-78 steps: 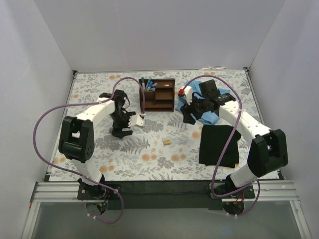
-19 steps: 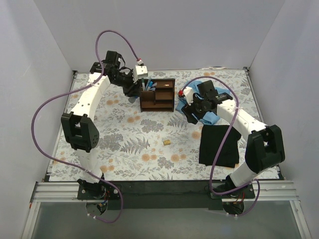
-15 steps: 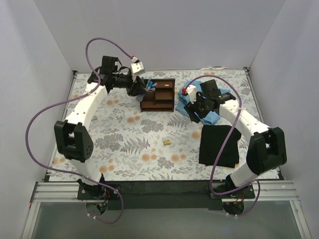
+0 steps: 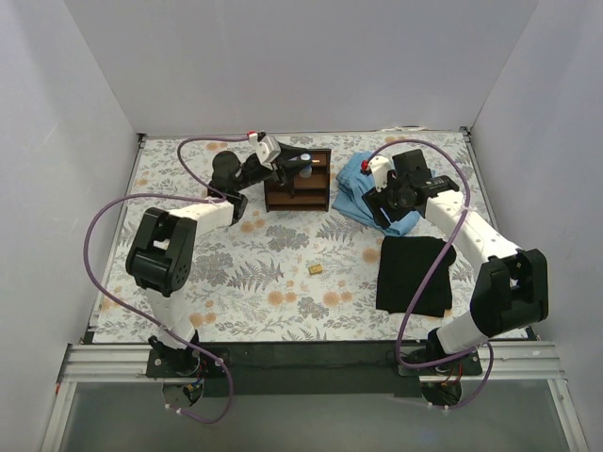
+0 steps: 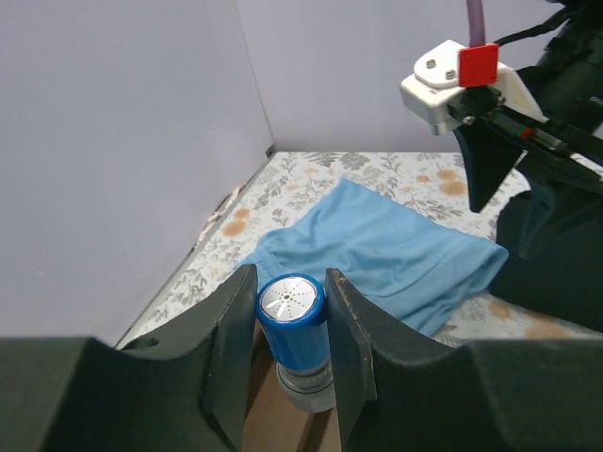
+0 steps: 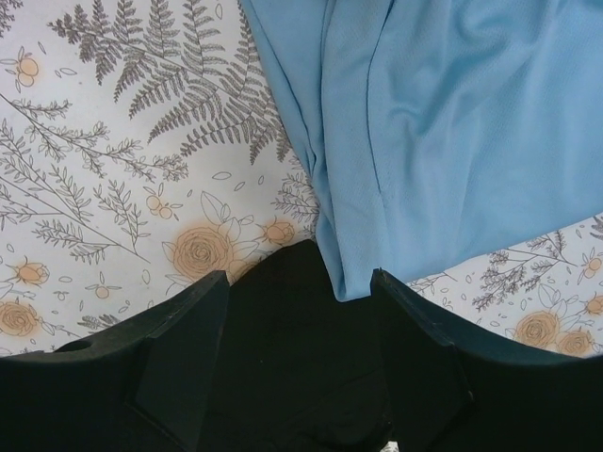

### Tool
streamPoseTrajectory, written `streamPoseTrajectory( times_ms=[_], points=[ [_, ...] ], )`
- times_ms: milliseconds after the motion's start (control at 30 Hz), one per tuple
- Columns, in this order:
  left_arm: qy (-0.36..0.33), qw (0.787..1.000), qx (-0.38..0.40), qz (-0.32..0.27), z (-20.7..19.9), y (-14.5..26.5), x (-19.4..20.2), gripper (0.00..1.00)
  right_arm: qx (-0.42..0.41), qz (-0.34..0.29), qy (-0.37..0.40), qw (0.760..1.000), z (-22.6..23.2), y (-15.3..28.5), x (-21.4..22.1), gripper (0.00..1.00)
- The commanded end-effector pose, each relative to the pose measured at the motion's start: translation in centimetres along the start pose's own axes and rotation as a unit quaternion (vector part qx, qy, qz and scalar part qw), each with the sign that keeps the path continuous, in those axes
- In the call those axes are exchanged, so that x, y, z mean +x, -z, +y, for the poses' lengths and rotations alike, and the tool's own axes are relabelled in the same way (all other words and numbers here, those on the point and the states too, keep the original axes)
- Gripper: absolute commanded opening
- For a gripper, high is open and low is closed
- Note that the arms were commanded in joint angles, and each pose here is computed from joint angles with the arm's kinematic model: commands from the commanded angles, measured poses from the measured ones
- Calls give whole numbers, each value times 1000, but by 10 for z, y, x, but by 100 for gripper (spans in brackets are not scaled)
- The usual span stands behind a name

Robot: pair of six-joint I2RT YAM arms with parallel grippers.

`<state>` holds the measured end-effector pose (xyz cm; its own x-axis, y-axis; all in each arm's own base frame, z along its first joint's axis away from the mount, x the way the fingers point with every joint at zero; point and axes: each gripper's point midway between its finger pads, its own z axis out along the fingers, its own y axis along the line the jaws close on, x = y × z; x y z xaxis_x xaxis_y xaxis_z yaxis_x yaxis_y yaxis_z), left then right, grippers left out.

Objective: Sort the stationery into containers
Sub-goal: Place the stationery in the storage box.

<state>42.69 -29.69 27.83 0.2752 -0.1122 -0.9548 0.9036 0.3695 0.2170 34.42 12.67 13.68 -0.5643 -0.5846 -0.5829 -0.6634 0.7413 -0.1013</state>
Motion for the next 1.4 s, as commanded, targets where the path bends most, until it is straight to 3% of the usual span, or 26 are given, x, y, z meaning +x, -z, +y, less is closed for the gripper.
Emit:
streamPoseTrajectory(
  times_ms=[0, 433, 867, 1300, 1367],
  points=[
    [-98, 991, -29, -91, 10, -18, -36, 0, 8, -6, 0, 1000, -2, 2, 2, 70],
    [-117, 990, -20, -74, 9, -31, 34, 0, -20, -18, -13, 1000, 8, -8, 4, 71],
    [-72, 997, -6, -26, 12, -38, 82, 0, -28, -25, -20, 999, 11, -13, 3, 71],
    [-50, 999, 2, 2, 14, -42, 100, 0, -31, -22, -23, 999, 15, -13, 8, 71],
    [-53, 999, 1, 3, 15, -42, 100, 5, -31, -21, -24, 999, 15, -13, 10, 71]
  ],
)
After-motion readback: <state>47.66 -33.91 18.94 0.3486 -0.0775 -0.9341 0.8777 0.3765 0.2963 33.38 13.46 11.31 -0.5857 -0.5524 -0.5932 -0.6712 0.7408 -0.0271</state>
